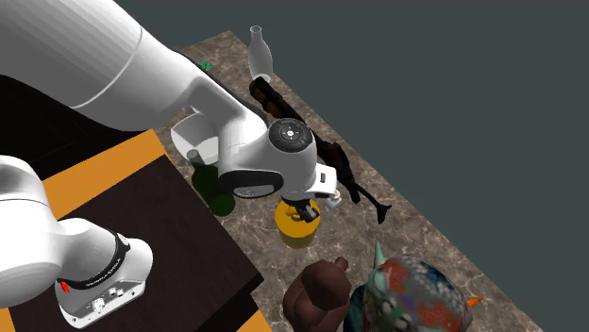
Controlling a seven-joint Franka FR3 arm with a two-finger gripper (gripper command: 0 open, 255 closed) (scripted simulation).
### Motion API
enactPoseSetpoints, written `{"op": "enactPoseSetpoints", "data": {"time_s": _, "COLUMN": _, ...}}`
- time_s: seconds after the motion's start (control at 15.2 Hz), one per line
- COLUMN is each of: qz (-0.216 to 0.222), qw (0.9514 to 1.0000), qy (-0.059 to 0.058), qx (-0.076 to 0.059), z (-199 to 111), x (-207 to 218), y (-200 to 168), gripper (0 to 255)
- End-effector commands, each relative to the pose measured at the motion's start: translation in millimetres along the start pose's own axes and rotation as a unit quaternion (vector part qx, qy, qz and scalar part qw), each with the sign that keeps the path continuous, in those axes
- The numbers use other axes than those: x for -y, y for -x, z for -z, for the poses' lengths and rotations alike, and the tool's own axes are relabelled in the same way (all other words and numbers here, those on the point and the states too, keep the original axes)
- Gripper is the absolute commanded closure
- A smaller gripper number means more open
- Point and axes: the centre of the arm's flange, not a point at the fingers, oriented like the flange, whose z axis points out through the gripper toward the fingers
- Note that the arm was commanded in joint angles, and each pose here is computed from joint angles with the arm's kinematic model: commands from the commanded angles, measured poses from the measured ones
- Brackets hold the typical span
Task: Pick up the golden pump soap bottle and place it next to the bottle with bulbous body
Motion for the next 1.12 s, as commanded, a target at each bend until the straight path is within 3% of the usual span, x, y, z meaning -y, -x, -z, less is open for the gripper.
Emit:
{"op": "enactPoseSetpoints", "data": {"time_s": 0.0, "qz": 0.0, "qw": 1.0, "qy": 0.0, "qx": 0.0, "z": 10, "x": 1, "y": -1, "gripper": 255}}
{"op": "enactPoseSetpoints", "data": {"time_s": 1.06, "qz": 0.0, "qw": 1.0, "qy": 0.0, "qx": 0.0, "z": 94, "x": 0, "y": -5, "gripper": 255}}
